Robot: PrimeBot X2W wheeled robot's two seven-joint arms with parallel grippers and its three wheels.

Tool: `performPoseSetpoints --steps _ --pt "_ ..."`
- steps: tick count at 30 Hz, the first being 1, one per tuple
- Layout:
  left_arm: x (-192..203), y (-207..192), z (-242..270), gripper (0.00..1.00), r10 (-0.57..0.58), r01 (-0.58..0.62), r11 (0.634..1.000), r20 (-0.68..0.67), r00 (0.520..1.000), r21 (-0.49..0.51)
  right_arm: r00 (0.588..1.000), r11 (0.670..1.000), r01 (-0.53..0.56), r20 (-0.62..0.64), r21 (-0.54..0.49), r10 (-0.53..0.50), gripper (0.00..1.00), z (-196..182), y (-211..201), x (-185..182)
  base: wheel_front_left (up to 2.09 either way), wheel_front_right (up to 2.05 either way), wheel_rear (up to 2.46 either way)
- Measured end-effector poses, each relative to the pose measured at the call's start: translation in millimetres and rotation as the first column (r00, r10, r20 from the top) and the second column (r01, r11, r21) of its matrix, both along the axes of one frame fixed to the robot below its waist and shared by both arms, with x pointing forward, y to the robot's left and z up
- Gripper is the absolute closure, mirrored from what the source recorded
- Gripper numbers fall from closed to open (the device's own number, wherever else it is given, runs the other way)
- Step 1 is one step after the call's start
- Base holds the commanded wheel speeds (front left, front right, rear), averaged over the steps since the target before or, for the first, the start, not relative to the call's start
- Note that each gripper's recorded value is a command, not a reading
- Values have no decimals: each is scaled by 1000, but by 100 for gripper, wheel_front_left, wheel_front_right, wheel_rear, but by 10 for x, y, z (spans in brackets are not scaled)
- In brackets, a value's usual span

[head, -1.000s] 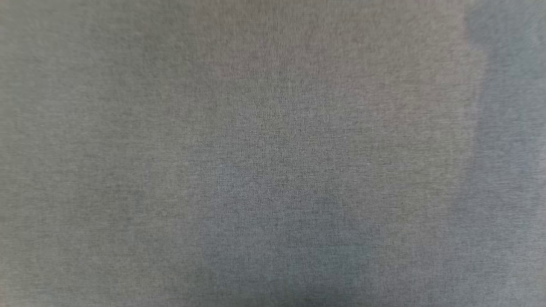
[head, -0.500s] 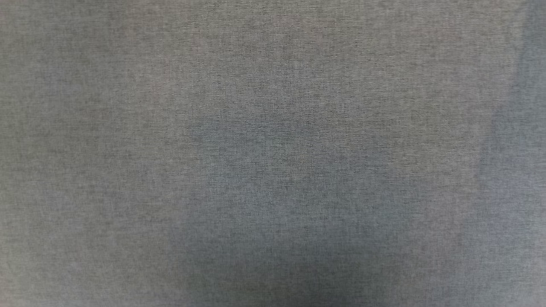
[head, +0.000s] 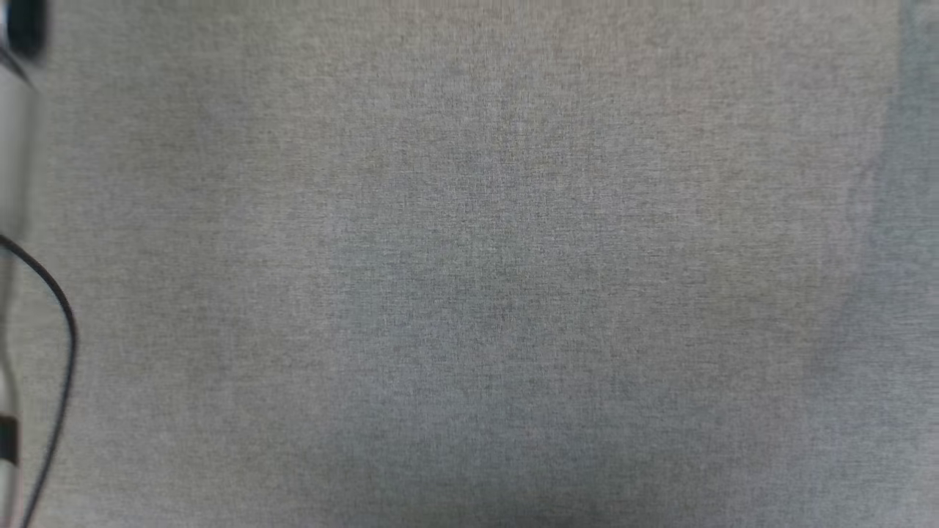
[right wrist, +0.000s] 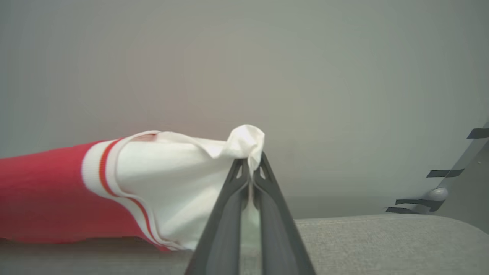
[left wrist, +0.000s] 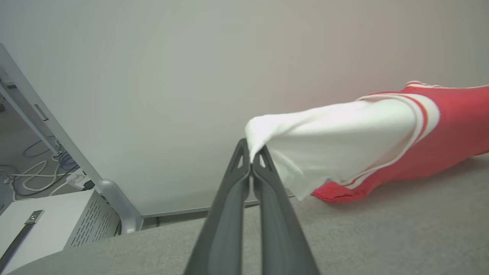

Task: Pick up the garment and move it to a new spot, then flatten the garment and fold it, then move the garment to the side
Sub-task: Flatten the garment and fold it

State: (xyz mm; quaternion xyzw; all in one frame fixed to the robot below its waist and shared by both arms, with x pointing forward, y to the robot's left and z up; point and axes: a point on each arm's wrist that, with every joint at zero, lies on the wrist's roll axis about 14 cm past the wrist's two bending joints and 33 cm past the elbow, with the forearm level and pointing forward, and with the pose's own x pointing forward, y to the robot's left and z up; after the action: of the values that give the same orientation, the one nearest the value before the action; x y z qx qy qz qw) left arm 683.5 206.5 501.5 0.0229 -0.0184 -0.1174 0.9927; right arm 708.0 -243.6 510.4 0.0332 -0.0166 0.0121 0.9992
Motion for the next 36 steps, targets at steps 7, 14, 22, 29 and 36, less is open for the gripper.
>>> performPoseSetpoints --steps 7,14,22,29,36 --pt "-704 -24 -589 100 -10 1 999 -189 982 -47 990 1000 -11 -138 29 15 100 -442 -59 -604 0 0 0" --pt "-1476 -86 -972 100 -24 -8 996 -340 940 -92 966 997 -12 -258 71 30 100 -764 -112 -1304 0 0 0" --pt "-2042 -76 -1092 100 -5 -55 990 -417 909 -133 947 998 -11 -320 66 31 100 -855 -176 -1857 0 0 0" --pt "-2327 -93 -1056 100 3 -76 985 -429 903 -154 945 998 4 -326 67 18 100 -809 -236 -2172 0 0 0" --pt "-2685 -82 -1063 100 9 -102 978 -450 893 -184 932 998 1 -361 66 23 100 -840 -270 -2587 0 0 0"
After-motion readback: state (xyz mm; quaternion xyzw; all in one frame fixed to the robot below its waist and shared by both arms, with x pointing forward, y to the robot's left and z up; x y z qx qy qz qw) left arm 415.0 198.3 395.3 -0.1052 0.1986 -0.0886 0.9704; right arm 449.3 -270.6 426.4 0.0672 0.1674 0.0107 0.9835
